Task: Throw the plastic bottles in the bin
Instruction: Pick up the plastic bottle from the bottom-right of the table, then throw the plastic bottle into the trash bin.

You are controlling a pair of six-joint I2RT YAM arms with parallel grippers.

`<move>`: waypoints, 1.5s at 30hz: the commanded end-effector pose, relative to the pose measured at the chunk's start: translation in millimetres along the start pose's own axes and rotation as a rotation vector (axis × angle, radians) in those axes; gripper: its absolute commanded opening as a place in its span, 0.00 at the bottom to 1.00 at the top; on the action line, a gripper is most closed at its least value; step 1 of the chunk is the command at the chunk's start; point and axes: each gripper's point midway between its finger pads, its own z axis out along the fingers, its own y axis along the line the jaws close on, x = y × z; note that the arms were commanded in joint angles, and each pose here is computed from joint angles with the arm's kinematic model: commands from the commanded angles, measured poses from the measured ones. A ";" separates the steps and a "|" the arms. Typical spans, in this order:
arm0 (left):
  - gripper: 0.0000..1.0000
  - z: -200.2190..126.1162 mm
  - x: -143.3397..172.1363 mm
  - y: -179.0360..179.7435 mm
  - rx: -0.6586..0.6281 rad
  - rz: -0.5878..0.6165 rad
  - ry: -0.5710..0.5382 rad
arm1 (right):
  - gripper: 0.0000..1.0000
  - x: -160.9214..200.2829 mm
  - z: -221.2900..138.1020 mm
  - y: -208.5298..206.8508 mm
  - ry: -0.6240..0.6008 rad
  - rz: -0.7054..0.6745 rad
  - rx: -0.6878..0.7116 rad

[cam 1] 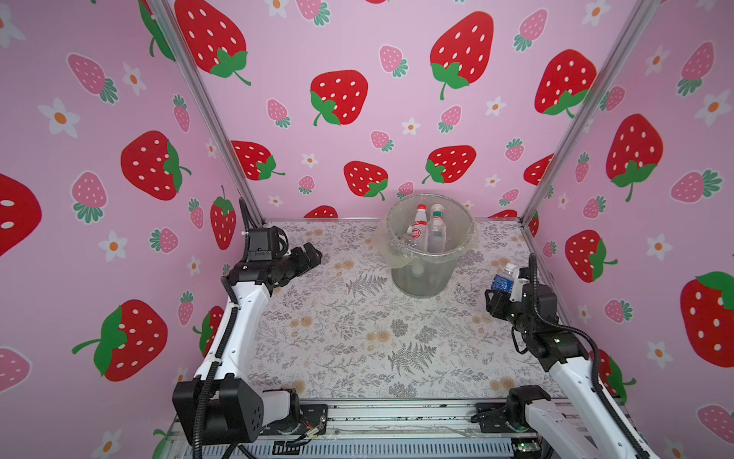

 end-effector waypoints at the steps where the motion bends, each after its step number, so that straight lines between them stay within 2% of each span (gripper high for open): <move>1: 0.99 0.2 -0.6 -1.2 0.016 0.009 -0.006 | 0.55 -30.2 -15.6 12.9 -0.059 -0.100 -0.030; 6: 0.99 0.0 -1.0 -0.7 0.014 0.013 -0.008 | 0.53 -56.8 -32.8 36.1 -0.113 -0.152 -0.120; 12: 0.99 0.0 -0.8 -0.8 0.014 0.015 -0.008 | 0.52 -96.7 -66.0 65.6 -0.253 -0.177 -0.241; 17: 0.99 -1.1 -1.3 -0.2 0.009 0.016 -0.014 | 0.52 -108.2 -85.0 82.2 -0.333 -0.208 -0.328; 22: 0.99 -1.8 -2.0 0.8 0.004 0.015 -0.022 | 0.53 -109.0 -93.3 83.0 -0.377 -0.214 -0.340; 27: 0.99 0.1 -1.1 1.2 0.005 0.011 -0.014 | 0.53 -111.7 -92.4 87.1 -0.373 -0.202 -0.353; 31: 0.99 0.5 -1.2 1.8 0.003 0.012 -0.014 | 0.52 -127.6 -92.2 96.3 -0.386 -0.207 -0.350; 36: 0.99 1.3 -0.7 2.7 -0.001 0.009 -0.012 | 0.54 -157.5 -79.7 135.7 -0.355 -0.225 -0.385; 41: 0.99 2.4 -0.3 4.0 -0.006 0.009 -0.008 | 0.58 -181.8 -40.9 187.1 -0.269 -0.244 -0.397; 45: 0.99 2.8 -0.2 3.7 -0.005 0.010 -0.007 | 0.72 -180.5 11.0 218.0 -0.111 -0.241 -0.398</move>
